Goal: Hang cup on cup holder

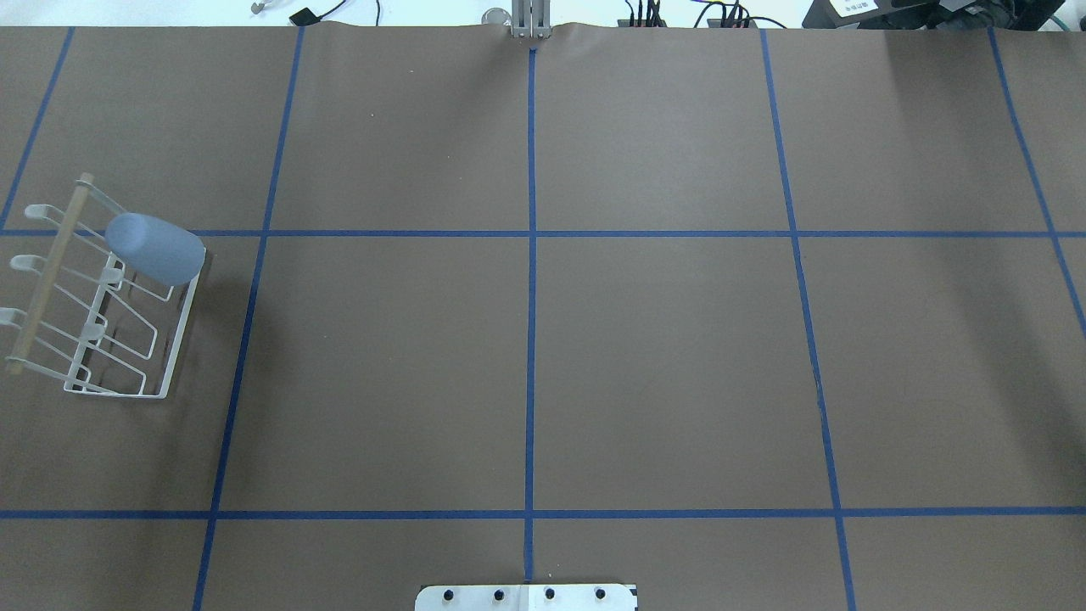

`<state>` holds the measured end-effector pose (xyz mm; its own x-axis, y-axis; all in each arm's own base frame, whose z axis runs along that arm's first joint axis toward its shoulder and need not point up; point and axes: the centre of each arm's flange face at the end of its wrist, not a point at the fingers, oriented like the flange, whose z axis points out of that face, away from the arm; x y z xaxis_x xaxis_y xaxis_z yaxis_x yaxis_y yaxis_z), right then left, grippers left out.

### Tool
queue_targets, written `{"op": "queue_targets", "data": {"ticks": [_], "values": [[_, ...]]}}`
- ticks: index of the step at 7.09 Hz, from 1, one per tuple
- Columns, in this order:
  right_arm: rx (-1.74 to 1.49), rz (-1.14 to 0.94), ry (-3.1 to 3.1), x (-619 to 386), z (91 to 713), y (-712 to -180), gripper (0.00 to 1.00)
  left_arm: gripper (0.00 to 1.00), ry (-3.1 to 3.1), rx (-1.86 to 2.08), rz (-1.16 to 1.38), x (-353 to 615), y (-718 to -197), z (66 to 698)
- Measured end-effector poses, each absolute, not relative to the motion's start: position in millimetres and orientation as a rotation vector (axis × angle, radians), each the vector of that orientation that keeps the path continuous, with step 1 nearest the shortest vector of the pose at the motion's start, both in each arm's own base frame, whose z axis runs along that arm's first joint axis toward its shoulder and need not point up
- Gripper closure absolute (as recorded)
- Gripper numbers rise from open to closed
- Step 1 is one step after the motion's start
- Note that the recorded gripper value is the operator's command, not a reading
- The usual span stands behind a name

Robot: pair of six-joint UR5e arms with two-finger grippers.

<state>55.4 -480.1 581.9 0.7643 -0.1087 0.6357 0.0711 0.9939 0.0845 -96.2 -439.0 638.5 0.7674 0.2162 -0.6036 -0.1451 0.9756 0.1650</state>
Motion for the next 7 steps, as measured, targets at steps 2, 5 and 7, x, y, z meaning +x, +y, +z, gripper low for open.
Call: {"op": "queue_targets", "data": {"ticks": [2, 5, 7], "values": [[0.058, -0.098, -0.695, 55.3, 581.4, -480.2, 0.0, 0.02, 0.668, 0.11, 0.197, -96.2, -438.7, 639.1], [0.059, -0.098, -0.696, 55.3, 581.6, -480.2, 0.0, 0.02, 0.668, 0.107, 0.195, -96.6, -437.7, 640.6], [0.056, -0.098, -0.697, 55.2, 582.9, -479.7, 0.0, 0.02, 0.668, 0.107, 0.194, -96.8, -437.2, 641.0]]}}
